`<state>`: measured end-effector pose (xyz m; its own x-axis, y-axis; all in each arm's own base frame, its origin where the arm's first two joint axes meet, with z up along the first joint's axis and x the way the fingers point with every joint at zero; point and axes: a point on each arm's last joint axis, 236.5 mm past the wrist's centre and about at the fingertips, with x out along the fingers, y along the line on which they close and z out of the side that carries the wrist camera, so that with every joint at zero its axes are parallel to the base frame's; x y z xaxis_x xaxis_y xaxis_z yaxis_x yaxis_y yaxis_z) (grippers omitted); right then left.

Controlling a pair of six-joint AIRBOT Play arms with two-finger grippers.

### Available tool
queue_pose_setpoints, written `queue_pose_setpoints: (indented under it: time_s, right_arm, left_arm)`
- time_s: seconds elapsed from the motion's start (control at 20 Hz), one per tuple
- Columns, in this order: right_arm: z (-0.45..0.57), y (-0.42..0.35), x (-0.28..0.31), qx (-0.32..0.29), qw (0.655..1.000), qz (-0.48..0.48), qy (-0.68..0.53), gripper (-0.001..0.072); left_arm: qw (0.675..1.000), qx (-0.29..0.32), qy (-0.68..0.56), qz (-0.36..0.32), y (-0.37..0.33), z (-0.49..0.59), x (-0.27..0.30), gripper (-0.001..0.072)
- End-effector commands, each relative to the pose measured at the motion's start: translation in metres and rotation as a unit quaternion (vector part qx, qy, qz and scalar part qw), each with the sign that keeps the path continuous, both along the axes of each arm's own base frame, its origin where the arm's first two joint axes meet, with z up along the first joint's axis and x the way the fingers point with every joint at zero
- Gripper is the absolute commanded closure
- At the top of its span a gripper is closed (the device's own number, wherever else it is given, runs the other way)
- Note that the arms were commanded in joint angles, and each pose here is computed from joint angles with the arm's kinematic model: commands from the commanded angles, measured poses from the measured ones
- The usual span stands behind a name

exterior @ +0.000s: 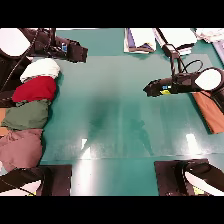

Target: Fold the shirts.

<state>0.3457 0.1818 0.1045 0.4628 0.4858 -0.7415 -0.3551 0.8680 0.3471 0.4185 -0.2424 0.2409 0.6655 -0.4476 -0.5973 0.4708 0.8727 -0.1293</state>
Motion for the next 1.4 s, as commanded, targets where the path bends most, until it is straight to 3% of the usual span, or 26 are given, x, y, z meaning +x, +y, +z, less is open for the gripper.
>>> queue_pose_setpoints:
  time_s: [0.0, 0.55, 0.65, 0.75, 1.05, 1.35]
  right_arm:
    - [0.000, 0.000, 0.000, 0.000, 1.000, 0.000, 0.000, 0.0694]
    - [0.001, 0.002, 0.000, 0.004, 1.000, 0.000, 0.001, 0.0694]
    - [0.000, 0.002, -0.001, 0.003, 1.000, 0.001, 0.002, 0.0694]
    - [0.000, 0.002, -0.001, 0.004, 1.000, 0.001, 0.002, 0.0694]
    - [0.001, 0.002, -0.001, 0.005, 1.000, 0.001, 0.002, 0.0694]
    - [0.001, 0.002, -0.001, 0.005, 1.000, 0.001, 0.002, 0.0694]
  left_arm:
    - [1.000, 0.000, 0.000, 0.000, 0.000, 0.000, 0.000, 0.0678]
    - [1.000, -0.019, -0.019, 0.003, -0.004, 0.010, 0.006, 0.0678]
    - [0.997, 0.001, -0.078, -0.001, 0.001, 0.025, 0.022, 0.0671]
    - [0.991, 0.033, -0.111, 0.065, 0.043, 0.029, 0.052, 0.0100]
    - [0.965, 0.096, -0.027, 0.244, 0.210, -0.067, 0.134, 0.0085]
    - [0.947, 0.120, 0.061, 0.292, 0.284, -0.201, 0.176, 0.0085]
